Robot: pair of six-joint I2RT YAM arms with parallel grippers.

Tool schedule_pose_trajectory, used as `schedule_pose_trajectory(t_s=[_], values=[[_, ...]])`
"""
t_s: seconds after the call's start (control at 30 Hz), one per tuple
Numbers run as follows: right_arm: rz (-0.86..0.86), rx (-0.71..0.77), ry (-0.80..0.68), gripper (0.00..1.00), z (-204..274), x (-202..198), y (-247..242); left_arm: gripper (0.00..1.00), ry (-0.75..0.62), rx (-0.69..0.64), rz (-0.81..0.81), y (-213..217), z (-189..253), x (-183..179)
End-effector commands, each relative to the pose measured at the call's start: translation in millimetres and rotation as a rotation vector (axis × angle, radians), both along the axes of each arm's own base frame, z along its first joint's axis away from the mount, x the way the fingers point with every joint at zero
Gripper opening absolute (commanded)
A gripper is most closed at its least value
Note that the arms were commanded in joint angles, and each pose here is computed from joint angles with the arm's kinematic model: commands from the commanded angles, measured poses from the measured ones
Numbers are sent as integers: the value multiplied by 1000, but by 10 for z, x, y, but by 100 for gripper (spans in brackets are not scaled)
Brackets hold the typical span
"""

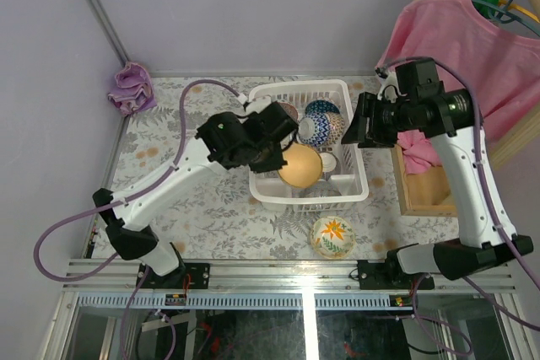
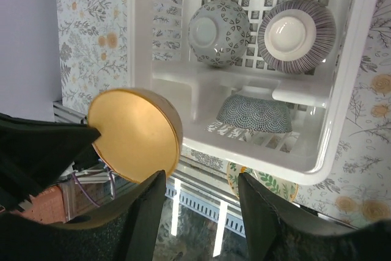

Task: Load the bowls into the dish rack
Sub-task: Pick up the bowl from the center of the board, then turn the bowl upside down on the dish rack.

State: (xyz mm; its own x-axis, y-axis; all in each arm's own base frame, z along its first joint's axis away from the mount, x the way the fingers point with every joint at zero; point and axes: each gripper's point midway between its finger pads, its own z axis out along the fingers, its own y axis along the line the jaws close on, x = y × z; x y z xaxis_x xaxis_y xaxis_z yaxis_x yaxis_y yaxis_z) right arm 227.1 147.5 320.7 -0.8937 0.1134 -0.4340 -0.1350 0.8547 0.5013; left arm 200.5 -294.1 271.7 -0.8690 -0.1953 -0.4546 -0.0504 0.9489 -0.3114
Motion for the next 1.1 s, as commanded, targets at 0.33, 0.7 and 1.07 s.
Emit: schedule_pose_trajectory(t_s=[0.33,0.7,1.07], values=[[236,28,52,57,158,-45,427,0,-69,-126,-27,96,217,747],[232,-199,-33,57,9,131,375,0,74,-413,-58,-84,296,702],[440,-159,-131,53,96,-117,995,0,127,-437,-8,19,254,763]])
